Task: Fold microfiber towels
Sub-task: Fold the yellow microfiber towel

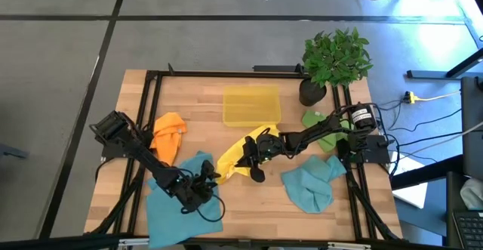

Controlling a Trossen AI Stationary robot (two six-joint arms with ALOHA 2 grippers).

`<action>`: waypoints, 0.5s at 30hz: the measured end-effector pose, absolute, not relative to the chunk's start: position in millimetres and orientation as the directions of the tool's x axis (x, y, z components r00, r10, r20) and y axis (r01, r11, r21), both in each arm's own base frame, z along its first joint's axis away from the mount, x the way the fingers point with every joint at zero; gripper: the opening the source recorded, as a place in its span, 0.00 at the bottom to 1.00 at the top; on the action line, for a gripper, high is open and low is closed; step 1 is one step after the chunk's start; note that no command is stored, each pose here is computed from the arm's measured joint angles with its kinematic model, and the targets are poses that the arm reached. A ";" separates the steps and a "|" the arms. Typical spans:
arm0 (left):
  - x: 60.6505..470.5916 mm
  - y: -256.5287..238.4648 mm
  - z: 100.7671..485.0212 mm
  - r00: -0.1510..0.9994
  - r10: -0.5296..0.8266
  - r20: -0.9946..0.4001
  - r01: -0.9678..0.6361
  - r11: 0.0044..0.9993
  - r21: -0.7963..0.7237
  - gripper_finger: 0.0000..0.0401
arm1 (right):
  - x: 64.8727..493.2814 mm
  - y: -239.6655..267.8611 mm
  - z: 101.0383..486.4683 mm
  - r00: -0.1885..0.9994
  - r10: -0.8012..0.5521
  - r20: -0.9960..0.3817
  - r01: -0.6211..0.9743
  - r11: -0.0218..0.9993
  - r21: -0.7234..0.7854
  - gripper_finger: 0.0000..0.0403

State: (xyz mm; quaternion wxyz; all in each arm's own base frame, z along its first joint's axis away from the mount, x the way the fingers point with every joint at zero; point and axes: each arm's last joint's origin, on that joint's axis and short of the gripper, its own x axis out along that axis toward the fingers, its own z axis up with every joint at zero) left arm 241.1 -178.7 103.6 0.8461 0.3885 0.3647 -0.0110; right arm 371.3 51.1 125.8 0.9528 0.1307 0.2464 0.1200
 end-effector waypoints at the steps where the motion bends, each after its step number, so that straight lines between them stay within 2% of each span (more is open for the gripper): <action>1: 240.9 -178.8 103.5 0.734 0.265 -0.626 0.303 0.697 0.650 0.47 | 371.3 51.1 125.8 0.850 0.293 -0.438 -0.164 0.937 0.308 0.01; 15: 239.9 -178.8 102.9 0.729 0.268 -0.630 0.312 0.690 0.654 0.26 | 371.2 51.1 125.6 0.849 0.293 -0.440 -0.163 0.937 0.309 0.01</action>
